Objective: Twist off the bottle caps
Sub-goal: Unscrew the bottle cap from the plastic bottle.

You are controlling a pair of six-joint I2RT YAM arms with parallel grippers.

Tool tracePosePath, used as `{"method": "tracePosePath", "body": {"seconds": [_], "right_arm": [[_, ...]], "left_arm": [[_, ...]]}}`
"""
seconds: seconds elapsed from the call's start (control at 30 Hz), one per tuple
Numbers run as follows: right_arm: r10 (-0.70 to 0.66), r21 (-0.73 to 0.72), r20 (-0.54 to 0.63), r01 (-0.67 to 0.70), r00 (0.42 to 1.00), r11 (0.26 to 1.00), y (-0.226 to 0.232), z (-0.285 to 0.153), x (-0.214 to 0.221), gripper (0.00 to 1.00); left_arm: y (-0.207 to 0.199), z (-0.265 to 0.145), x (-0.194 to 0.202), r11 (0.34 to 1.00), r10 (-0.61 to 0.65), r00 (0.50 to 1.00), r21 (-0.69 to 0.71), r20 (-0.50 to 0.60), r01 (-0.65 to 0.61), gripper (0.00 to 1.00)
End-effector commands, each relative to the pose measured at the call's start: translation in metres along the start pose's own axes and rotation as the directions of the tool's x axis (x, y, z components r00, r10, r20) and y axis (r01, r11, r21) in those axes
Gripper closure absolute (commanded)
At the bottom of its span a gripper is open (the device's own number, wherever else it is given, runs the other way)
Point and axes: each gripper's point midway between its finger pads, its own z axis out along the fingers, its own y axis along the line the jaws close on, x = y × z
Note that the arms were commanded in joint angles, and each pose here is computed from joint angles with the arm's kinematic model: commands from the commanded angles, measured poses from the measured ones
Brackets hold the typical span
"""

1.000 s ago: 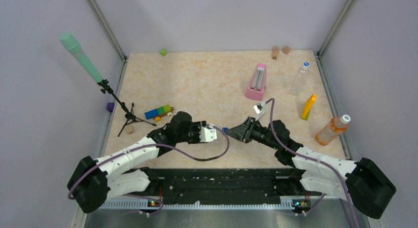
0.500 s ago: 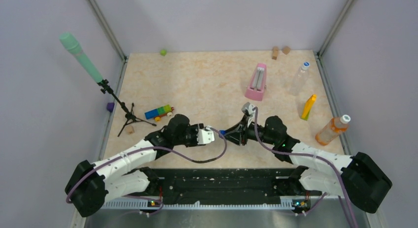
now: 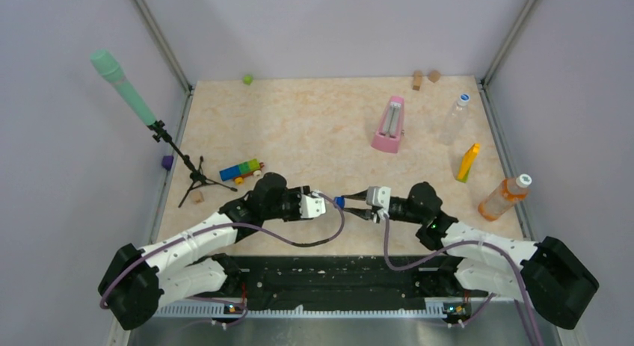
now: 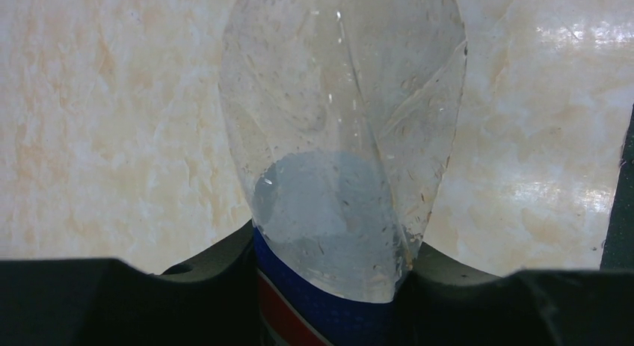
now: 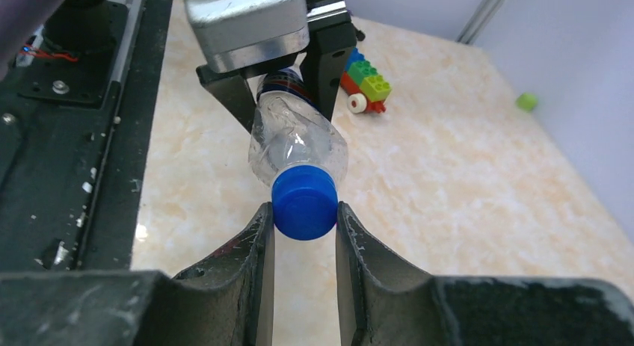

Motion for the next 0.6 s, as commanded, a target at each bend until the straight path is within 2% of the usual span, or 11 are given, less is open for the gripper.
{"method": "tracePosePath", "body": {"seconds": [0.0,0.03,0.1,0.17,0.23,0.33,0.43,0.5,0.57], "right_arm": [[-0.226,0.039,0.062,0.224,0.972,0.974,-0.004,-0.005,-0.007,0.93],[-0.223,0.066,0.082,0.218,0.971,0.974,-0.005,-0.008,-0.01,0.89],[-0.184,0.142,0.13,0.165,0.974,0.976,-0.011,-0.014,-0.018,0.68],[-0.006,0.261,0.207,-0.049,0.978,0.964,-0.029,-0.02,-0.031,0.54],[0.201,0.332,0.275,-0.289,0.94,0.898,-0.047,-0.022,-0.037,0.41],[0.379,0.296,0.293,-0.46,0.878,0.837,-0.045,-0.017,-0.04,0.39],[0.522,0.268,0.326,-0.606,0.788,0.749,-0.043,-0.017,-0.044,0.38],[0.6,0.229,0.358,-0.691,0.715,0.686,-0.038,-0.019,-0.047,0.38],[0.642,0.176,0.382,-0.734,0.665,0.656,-0.03,-0.021,-0.052,0.38]], "left_arm": [[0.023,-0.007,-0.062,0.997,0.051,0.973,-0.071,0.227,-0.036,1.0],[0.024,-0.007,-0.061,0.997,0.051,0.974,-0.073,0.222,-0.036,1.0],[0.025,-0.007,-0.058,0.996,0.058,0.976,-0.08,0.209,-0.042,1.0],[0.029,-0.008,-0.056,0.994,0.069,0.98,-0.094,0.189,-0.052,1.0],[0.029,-0.01,-0.049,0.995,0.059,0.987,-0.094,0.149,-0.045,1.0],[0.03,-0.009,-0.049,0.994,0.068,0.987,-0.1,0.146,-0.053,1.0],[0.03,-0.008,-0.049,0.993,0.082,0.986,-0.1,0.143,-0.068,1.0],[0.033,-0.008,-0.048,0.991,0.085,0.986,-0.111,0.14,-0.069,1.0],[0.033,-0.007,-0.048,0.991,0.085,0.987,-0.114,0.139,-0.069,1.0]]}}
